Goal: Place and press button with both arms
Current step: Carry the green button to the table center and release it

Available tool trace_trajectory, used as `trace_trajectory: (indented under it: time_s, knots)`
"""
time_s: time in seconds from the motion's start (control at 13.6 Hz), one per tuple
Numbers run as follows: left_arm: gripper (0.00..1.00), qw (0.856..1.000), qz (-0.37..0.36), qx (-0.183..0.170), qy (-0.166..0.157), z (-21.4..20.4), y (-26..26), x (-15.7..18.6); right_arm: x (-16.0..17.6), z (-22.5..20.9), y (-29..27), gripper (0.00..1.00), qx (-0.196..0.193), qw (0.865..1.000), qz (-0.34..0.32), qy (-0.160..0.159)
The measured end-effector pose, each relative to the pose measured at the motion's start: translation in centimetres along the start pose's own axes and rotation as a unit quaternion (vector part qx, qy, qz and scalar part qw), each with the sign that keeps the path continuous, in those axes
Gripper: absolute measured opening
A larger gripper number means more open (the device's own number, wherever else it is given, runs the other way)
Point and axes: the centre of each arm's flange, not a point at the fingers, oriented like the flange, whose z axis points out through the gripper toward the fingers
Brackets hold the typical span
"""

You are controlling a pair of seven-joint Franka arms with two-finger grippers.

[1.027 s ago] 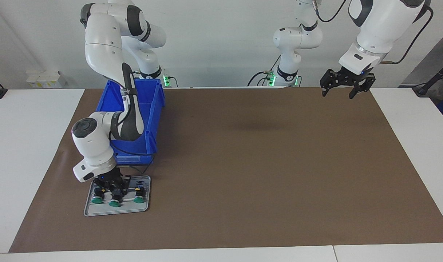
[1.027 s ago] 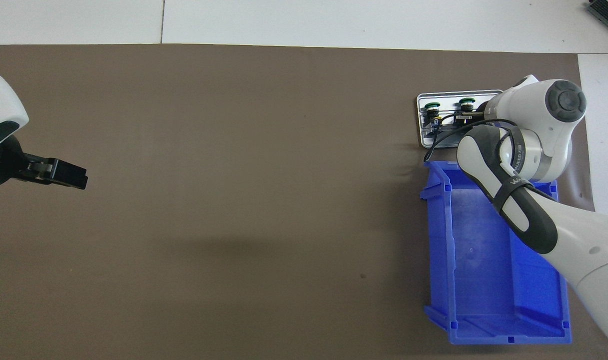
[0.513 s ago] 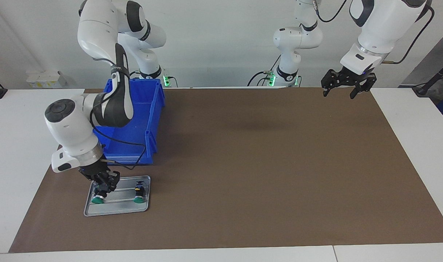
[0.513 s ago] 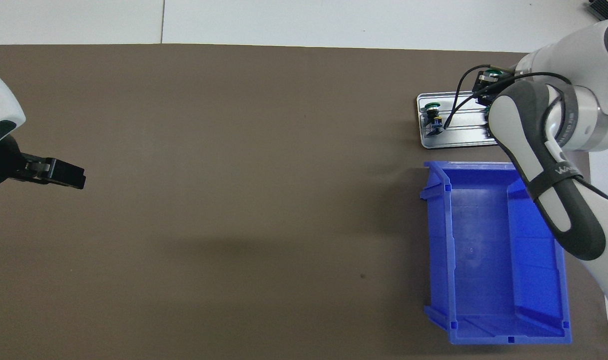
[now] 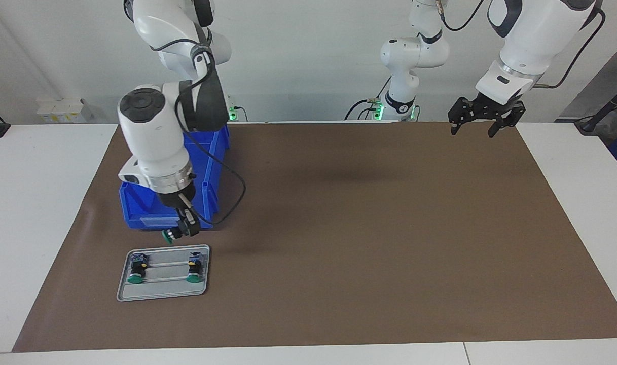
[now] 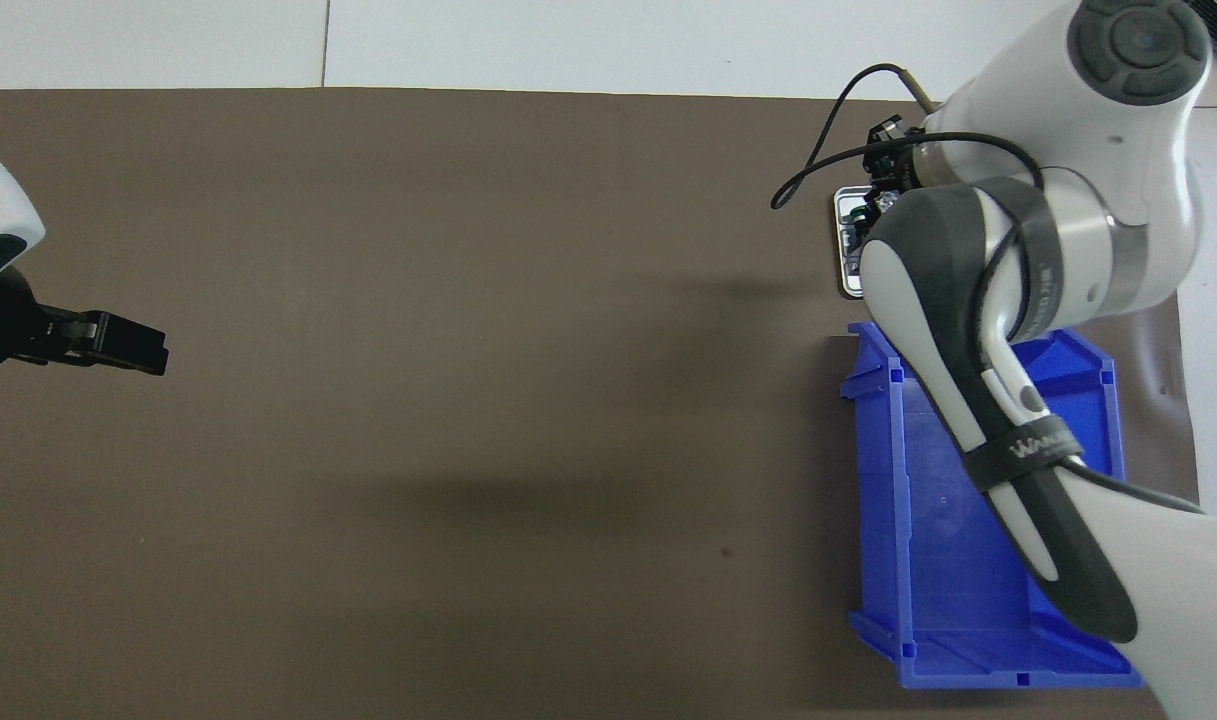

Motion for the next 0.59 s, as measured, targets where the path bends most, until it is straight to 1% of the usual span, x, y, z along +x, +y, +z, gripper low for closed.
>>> trace_trajectory:
  time_s: [0.15,0.29,0.44,0.59]
  knots:
    - [1.0,1.0,-0.024,0.0,0.001,-0.1,-0.1,0.0,-6.0,-0.1,-0.9,0.41,-0.002,0.997,0.077,-0.002]
    - [1.0,0.999,-0.036,0.0,0.002,-0.2,-0.2,0.0,-12.3,0.0,-1.3,0.41,-0.004,0.991,0.133,-0.001]
    - [1.0,0.999,-0.042,-0.001,0.003,-0.2,-0.7,-0.1,-18.5,0.5,-1.3,0.41,-0.006,0.986,0.168,0.005]
    - [1.0,0.999,-0.046,-0.001,0.003,-0.3,-1.1,-0.1,-23.0,1.2,-1.2,0.41,-0.004,0.982,0.19,0.007]
